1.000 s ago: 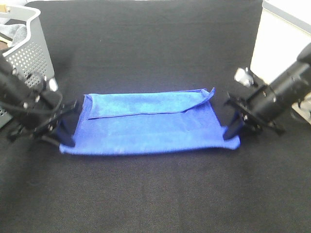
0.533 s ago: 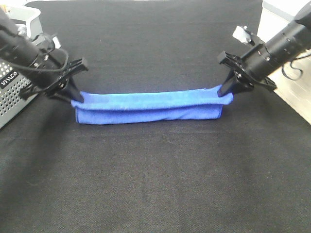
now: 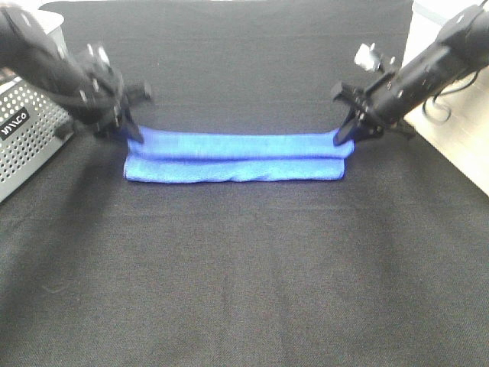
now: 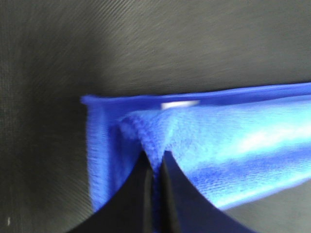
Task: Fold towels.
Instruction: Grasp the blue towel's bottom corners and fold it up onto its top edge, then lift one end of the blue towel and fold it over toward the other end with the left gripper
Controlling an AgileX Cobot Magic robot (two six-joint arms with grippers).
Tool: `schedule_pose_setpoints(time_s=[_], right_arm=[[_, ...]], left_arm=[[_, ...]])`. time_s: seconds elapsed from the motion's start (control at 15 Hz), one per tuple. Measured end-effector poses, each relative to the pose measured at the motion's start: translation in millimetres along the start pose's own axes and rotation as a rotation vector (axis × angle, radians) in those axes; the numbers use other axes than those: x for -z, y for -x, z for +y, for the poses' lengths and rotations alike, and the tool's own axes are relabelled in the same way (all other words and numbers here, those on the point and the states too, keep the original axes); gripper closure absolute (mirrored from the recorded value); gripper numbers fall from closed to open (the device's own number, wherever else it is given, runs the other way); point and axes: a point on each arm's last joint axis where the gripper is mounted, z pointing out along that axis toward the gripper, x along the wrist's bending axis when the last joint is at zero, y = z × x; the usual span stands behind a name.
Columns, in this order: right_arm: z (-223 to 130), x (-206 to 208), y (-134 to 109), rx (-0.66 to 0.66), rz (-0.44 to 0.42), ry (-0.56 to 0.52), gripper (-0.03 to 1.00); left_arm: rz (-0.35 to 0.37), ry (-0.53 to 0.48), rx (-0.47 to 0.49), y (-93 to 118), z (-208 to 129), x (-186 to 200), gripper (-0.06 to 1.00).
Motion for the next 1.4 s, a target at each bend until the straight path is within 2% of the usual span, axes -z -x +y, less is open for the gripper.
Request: schedule_pose_setpoints(time_s=[0.07, 0.13, 0.2, 0.33, 0.4, 0.53, 0.6, 0.73, 1.0, 1.2, 1.4], right_arm=[[-0.1, -3.8, 2.4, -0.004, -0.002, -0.004, 0.97], [-0.5, -7.2, 4.6, -0.007, -0.003, -0.009, 0.92], [-0.5, -7.6, 4.9, -0.008, -0.004, -0.008, 0.79], [0.2, -7.1, 4.1, -0.009, 0.001, -0.006, 0.46], [-0.2, -7.1, 3.8, -0.011, 0.004, -0.010, 0.36], [-2.2, -6.8, 3.1, -0.026, 0.016, -0.033, 0.30], [-3.1, -4.9, 2.1, -0.038, 0.013, -0.046, 0.29], [-3.1, 2.1, -1.0, -0.027, 0.000, -0.053, 0.28], [-2.7, 14.1, -6.3, -0.011, -0.023, -0.060, 0.28], [-3.1, 14.1, -6.1, -0.009, -0.025, -0.064, 0.28], [-3.1, 14.1, -6.1, -0.009, -0.025, -0.064, 0.28]], left_arm=[[0.003, -0.009, 0.016, -4.6, -1.9, -9.0, 0.93], [0.002, -0.014, 0.027, -6.6, -2.9, -13.3, 0.91], [0.000, -0.014, 0.032, -6.8, -3.0, -14.1, 0.84], [-0.005, -0.008, 0.037, -6.2, -2.4, -14.0, 0.54], [-0.007, -0.003, 0.036, -5.3, -0.8, -13.2, 0.37], [-0.019, 0.020, 0.023, -0.2, 6.7, -8.4, 0.11], [-0.028, 0.020, 0.014, 3.1, 10.0, -5.4, 0.07], [-0.030, 0.009, 0.004, 3.4, 12.0, -1.7, 0.05], [0.025, -0.041, -0.038, -11.6, 11.4, 3.8, 0.05], [0.011, 0.002, -0.028, -5.9, 13.5, 0.2, 0.05], [0.011, -0.026, -0.001, -7.9, 8.1, -15.0, 0.05]])
